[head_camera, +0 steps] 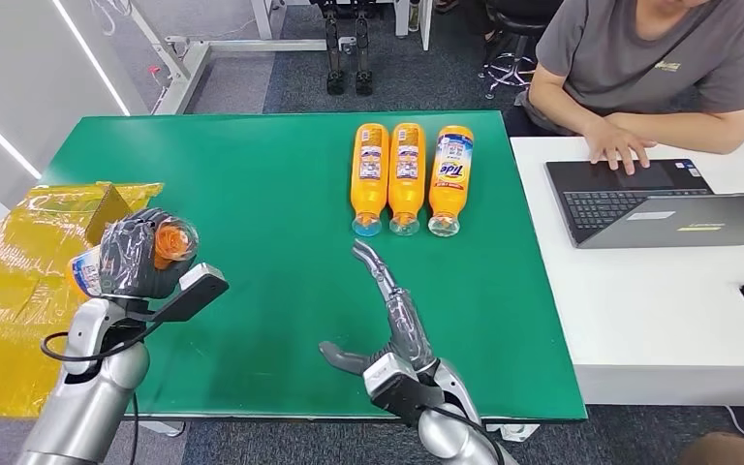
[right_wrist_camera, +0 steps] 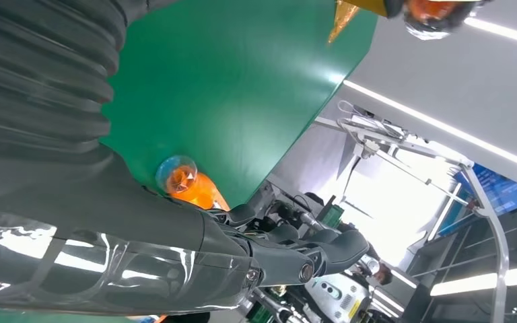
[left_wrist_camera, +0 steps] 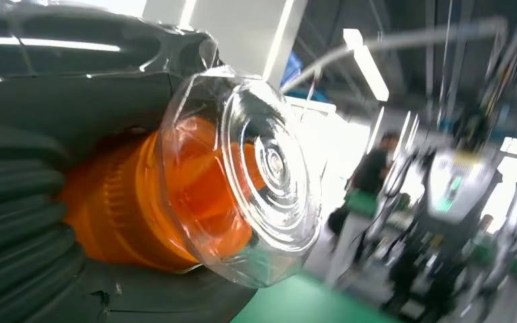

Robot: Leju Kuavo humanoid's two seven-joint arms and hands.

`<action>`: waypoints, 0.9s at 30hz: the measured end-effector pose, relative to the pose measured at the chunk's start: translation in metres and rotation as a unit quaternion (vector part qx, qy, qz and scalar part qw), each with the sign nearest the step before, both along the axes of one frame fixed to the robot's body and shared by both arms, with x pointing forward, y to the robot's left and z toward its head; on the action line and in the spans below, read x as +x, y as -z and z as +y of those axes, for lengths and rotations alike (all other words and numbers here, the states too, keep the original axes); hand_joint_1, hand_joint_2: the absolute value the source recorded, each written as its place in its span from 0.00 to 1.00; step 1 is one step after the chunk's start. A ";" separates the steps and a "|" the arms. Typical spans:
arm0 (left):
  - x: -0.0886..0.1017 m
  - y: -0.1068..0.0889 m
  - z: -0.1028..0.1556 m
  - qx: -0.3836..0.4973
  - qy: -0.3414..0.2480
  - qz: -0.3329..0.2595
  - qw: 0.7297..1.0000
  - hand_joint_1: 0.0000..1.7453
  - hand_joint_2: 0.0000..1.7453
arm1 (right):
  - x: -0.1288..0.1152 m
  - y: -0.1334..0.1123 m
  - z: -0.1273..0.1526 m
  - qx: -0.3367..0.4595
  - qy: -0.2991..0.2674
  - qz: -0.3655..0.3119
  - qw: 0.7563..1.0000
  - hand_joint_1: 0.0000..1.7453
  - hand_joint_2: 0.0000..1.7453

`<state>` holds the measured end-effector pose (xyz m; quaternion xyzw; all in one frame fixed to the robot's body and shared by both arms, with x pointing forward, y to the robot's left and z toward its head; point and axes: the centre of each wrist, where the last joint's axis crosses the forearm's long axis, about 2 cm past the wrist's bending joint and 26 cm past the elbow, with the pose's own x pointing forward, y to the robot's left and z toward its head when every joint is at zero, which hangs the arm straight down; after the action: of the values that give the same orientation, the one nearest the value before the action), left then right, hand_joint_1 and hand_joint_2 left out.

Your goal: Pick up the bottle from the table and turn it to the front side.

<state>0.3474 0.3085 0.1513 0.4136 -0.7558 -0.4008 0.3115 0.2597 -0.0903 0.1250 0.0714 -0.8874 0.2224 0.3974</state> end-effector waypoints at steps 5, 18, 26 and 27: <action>0.017 0.004 0.039 0.103 0.006 0.067 0.992 1.00 1.00 | -0.003 0.001 -0.001 0.005 0.003 0.002 1.000 0.00 1.00; 0.052 0.007 0.097 0.267 0.049 0.229 0.935 1.00 1.00 | -0.017 0.001 -0.008 0.018 0.000 0.017 1.000 0.00 1.00; 0.060 0.006 0.111 0.358 0.054 0.272 0.891 1.00 1.00 | -0.021 0.004 -0.012 0.019 -0.003 0.029 0.999 0.00 1.00; 0.061 0.007 0.112 0.368 0.055 0.273 0.887 1.00 1.00 | -0.021 0.004 -0.012 0.019 -0.004 0.029 0.999 0.00 1.00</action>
<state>0.4079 0.4204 0.1448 0.3308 -0.4604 -0.7638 0.3085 0.2389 -0.1019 0.1214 0.0886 -0.8794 0.2045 0.4207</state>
